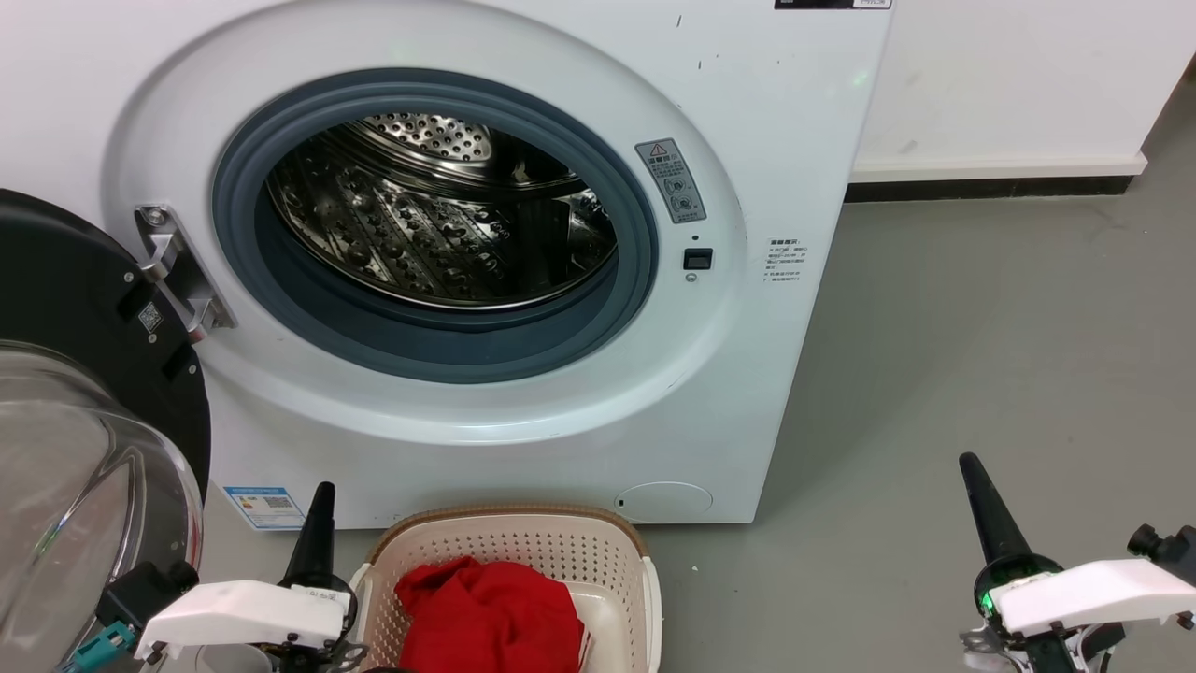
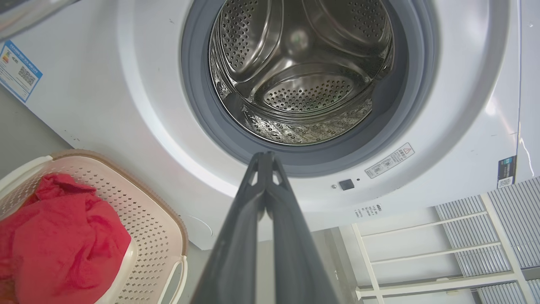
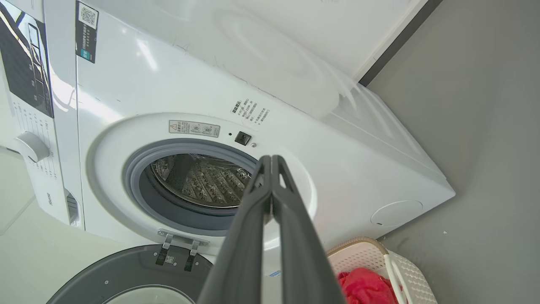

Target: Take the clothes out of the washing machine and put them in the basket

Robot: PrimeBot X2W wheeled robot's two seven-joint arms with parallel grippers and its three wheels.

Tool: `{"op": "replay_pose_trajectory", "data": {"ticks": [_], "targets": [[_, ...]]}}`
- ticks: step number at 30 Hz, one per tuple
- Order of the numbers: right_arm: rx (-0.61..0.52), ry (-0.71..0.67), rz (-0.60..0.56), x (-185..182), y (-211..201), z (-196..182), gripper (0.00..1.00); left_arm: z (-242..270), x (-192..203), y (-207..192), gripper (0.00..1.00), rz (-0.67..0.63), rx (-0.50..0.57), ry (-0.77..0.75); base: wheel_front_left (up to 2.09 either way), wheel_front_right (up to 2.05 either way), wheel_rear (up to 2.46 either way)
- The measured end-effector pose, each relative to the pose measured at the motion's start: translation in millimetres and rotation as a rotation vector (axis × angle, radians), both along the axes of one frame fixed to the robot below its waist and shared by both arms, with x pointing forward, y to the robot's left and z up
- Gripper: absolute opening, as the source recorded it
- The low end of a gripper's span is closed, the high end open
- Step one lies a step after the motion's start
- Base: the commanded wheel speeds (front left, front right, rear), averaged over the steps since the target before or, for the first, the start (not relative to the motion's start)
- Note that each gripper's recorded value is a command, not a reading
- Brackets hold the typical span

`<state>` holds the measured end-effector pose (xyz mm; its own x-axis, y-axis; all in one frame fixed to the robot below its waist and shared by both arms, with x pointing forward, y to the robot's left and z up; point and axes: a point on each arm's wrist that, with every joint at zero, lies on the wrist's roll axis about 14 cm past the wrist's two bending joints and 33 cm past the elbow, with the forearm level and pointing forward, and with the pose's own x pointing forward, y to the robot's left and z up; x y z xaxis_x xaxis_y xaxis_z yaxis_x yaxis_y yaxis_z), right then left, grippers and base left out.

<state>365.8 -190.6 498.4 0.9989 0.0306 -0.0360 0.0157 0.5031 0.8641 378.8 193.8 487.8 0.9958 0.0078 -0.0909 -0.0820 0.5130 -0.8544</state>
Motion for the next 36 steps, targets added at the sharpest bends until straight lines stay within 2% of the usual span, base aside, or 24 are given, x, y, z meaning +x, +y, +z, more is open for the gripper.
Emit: {"op": "replay_pose_trajectory", "data": {"ticks": [36], "targets": [[0.338,-0.007,-0.032,14,-7,3,0.0,9,6,3,0.0,0.012,-0.35,-0.043,0.0,0.0,0.0]]}}
